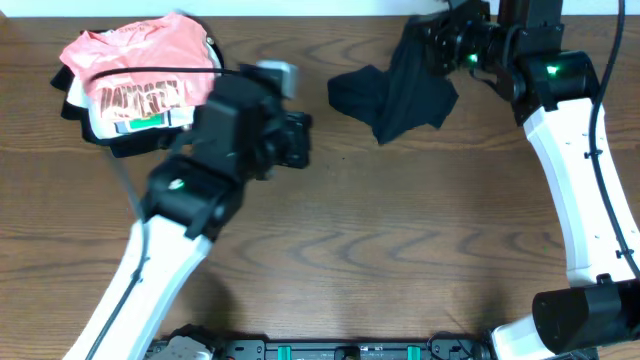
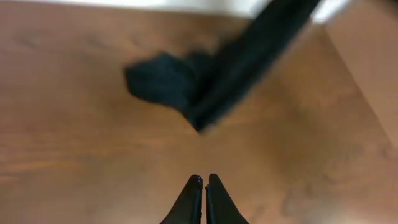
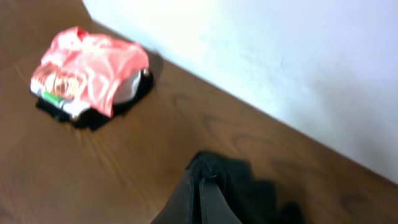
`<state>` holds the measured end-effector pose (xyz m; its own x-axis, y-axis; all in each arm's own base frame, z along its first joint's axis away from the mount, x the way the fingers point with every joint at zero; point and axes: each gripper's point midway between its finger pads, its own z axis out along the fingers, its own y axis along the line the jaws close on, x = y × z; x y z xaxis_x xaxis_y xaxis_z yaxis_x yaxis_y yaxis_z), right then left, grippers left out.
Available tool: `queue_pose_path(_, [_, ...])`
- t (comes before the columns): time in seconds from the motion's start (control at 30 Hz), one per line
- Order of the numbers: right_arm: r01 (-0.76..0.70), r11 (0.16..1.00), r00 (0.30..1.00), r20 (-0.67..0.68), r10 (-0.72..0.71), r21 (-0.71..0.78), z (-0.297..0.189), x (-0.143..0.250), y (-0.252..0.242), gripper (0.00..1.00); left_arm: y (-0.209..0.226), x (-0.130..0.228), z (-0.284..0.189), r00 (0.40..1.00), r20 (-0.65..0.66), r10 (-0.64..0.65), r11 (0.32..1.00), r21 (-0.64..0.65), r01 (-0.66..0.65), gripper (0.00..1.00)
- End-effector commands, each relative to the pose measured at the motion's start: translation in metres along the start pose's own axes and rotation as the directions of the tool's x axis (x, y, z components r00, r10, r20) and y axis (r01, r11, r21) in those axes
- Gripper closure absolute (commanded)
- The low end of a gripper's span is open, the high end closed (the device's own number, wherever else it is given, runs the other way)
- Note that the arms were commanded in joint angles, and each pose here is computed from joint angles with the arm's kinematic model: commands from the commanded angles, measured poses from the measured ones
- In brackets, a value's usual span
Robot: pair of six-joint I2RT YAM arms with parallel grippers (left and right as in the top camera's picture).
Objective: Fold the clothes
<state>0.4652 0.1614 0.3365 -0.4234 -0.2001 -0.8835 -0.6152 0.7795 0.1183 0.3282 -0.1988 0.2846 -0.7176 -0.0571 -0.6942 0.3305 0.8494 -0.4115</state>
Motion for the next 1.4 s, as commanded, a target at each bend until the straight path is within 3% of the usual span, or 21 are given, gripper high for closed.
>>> queue_pose_path(0.0, [-0.056,0.998,0.997,0.054,0.056,-0.009,-0.005,-0.016,0.004,0.98,-0.013,0.036,0.042,0.989,-0.144,-0.039,0.998,0.04,0.045,0.94])
queue_pose_path(0.1, [-0.059,0.998,0.995,0.077,0.06,-0.008,-0.006,-0.022,0.003,0.98,-0.029,0.045,0.069,0.986,-0.166,-0.008,0.997,0.074,0.02,0.93])
queue_pose_path(0.23, [-0.061,0.997,0.993,0.094,0.065,-0.044,-0.007,-0.027,0.009,0.98,-0.045,0.048,0.103,0.988,-0.153,0.029,0.993,0.12,-0.011,0.83])
queue_pose_path(0.5, [-0.048,0.99,0.983,0.167,0.07,-0.134,-0.037,-0.056,0.023,0.98,-0.052,0.052,0.151,0.99,-0.137,0.043,0.982,0.191,-0.017,0.39])
queue_pose_path(0.67, [-0.008,0.982,0.977,0.209,0.048,-0.188,-0.057,-0.073,0.039,0.98,-0.055,0.054,0.174,0.991,-0.123,0.049,0.974,0.227,-0.02,0.29])
queue_pose_path(1.03, [0.044,0.963,0.97,0.243,0.023,-0.267,-0.088,-0.088,0.068,0.99,-0.031,0.045,0.188,0.995,-0.056,0.077,0.992,0.1,-0.071,0.26])
queue_pose_path(1.37, [0.014,0.976,0.97,0.238,0.04,-0.219,-0.093,-0.084,0.044,0.99,-0.041,0.044,0.17,0.97,-0.047,0.237,0.966,0.121,-0.23,0.26])
